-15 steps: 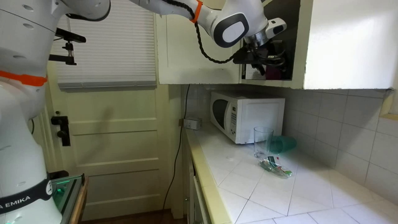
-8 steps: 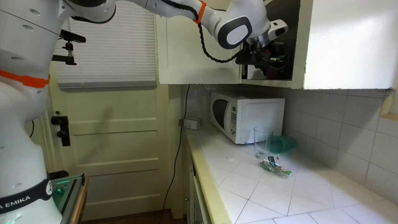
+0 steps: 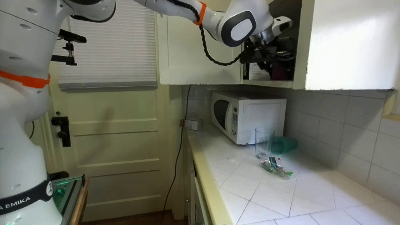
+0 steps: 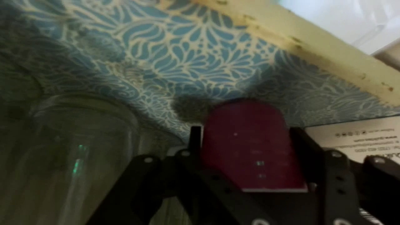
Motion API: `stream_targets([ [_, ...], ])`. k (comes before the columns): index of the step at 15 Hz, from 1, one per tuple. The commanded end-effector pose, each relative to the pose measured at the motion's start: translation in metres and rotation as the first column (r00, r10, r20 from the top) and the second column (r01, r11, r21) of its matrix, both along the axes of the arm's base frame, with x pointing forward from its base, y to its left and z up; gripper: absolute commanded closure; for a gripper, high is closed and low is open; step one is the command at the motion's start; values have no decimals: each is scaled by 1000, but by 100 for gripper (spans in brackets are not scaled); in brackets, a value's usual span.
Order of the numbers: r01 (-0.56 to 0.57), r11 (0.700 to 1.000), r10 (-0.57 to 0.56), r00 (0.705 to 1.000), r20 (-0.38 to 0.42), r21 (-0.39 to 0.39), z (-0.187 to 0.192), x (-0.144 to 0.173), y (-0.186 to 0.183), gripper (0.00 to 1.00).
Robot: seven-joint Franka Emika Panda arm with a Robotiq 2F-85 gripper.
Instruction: Move the pink cup to the shelf above it
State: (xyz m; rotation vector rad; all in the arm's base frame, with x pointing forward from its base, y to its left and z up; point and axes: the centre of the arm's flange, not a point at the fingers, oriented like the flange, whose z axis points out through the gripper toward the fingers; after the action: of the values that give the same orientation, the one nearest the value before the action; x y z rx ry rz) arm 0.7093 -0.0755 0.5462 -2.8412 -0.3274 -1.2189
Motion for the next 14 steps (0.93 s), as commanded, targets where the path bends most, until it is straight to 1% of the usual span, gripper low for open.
stream_targets([
  [1,34,998,-34,999,4,-44,13,-36,-13,55],
  [5,4,999,-5,1000,-17,-52,32,-67,-19,55],
  [9,-56,995,50,996,-74,-79,41,-101,-19,55],
  [11,-134,984,123,987,-100,-119,48,-129,-20,55],
  [14,-228,955,211,972,-105,-188,76,-179,-31,55],
])
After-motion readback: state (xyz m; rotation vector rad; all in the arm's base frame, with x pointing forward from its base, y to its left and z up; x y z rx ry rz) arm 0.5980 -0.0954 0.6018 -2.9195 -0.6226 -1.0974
